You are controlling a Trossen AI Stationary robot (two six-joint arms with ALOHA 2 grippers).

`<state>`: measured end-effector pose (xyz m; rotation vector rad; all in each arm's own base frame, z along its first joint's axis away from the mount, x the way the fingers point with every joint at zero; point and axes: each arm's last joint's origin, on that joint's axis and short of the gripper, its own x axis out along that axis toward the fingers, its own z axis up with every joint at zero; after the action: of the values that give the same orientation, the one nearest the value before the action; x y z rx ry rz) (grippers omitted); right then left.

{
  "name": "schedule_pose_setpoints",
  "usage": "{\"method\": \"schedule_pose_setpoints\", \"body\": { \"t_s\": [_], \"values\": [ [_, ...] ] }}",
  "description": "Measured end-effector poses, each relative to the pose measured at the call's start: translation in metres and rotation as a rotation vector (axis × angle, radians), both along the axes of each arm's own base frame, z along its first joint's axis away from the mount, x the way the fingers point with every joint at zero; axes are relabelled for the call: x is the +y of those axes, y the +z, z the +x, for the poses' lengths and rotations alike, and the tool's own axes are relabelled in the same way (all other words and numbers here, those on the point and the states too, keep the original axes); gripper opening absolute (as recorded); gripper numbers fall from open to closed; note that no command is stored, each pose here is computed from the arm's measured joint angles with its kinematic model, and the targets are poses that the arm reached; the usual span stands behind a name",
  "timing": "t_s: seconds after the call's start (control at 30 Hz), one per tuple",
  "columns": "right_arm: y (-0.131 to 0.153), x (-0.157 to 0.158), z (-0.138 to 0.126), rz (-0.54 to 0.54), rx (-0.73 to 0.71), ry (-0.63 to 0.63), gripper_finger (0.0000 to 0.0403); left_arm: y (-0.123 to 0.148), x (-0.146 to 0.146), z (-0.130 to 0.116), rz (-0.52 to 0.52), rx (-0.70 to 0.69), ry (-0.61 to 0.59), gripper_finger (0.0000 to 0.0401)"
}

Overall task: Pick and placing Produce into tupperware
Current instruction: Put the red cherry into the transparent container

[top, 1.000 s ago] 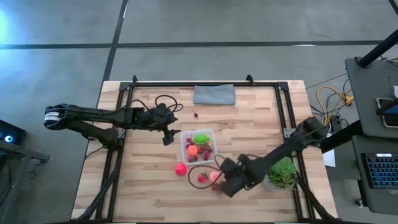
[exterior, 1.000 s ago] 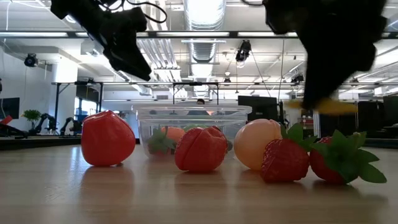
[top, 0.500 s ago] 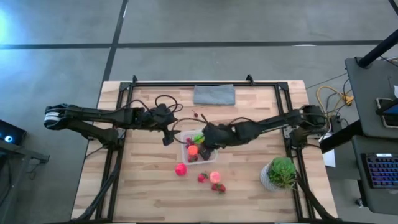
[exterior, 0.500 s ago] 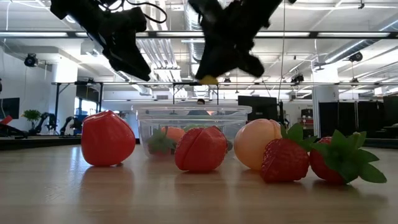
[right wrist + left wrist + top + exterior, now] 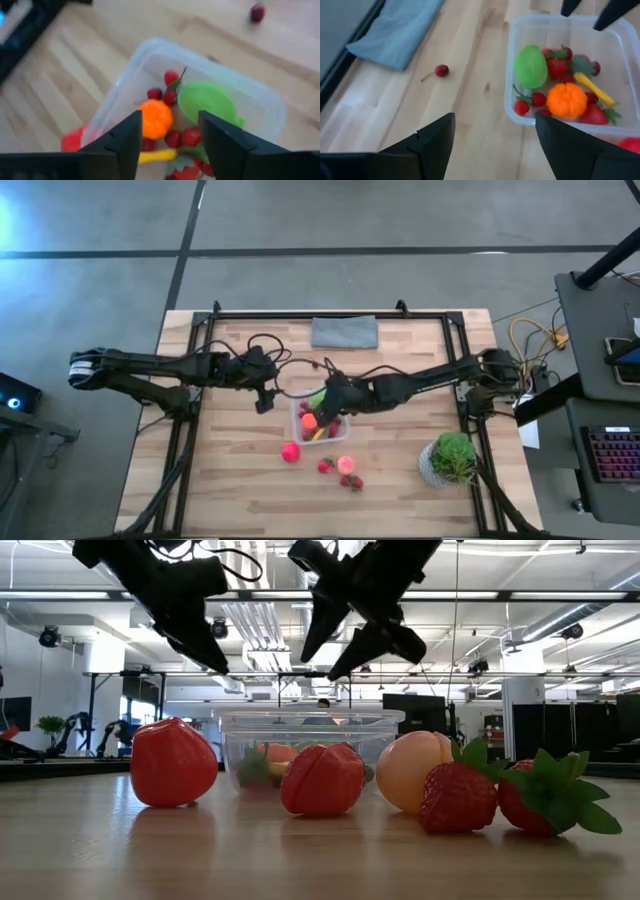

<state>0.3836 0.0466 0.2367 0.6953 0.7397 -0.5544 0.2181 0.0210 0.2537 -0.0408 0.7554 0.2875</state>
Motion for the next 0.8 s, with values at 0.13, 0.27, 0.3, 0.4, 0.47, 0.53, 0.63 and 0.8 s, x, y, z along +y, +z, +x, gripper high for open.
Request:
{"method": "schedule_pose_setpoints", "body": {
  "t_s": [0.13, 0.27, 0.3, 0.4, 0.47, 0.53, 0.63, 0.8],
  "values": [
    [0.018, -0.003, -0.006, -0.004, -0.031, -0.133, 0.0203, -0.006, 0.021, 0.005, -0.054, -0.010, 0.138, 0.0262],
    [0.033, -0.008, -0.021, -0.049, 0.035, -0.287, 0.0205, -0.016, 0.051, 0.013, -0.179, -0.020, 0.318, 0.0262],
    [0.038, -0.010, -0.026, -0.074, 0.047, -0.310, 0.0205, -0.018, 0.057, 0.015, -0.199, -0.012, 0.329, 0.0262],
    [0.049, -0.016, -0.039, -0.166, 0.098, -0.335, 0.0205, -0.018, 0.066, 0.027, -0.113, -0.005, 0.129, 0.0262],
    [0.054, -0.022, -0.045, -0.203, 0.131, -0.315, 0.0205, -0.019, 0.064, 0.032, 0.044, 0.040, -0.124, 0.0262],
    [0.056, -0.029, -0.050, -0.233, 0.172, -0.282, 0.0205, -0.023, 0.064, 0.038, 0.220, 0.082, -0.312, 0.0262],
    [0.063, -0.038, -0.060, -0.264, 0.225, -0.253, 0.0205, -0.029, 0.070, 0.048, 0.380, 0.096, -0.422, 0.0262],
    [0.064, -0.047, -0.077, -0.294, 0.336, -0.244, 0.0205, -0.043, 0.086, 0.070, 0.418, 0.079, -0.409, 0.0262]
  ]
}}
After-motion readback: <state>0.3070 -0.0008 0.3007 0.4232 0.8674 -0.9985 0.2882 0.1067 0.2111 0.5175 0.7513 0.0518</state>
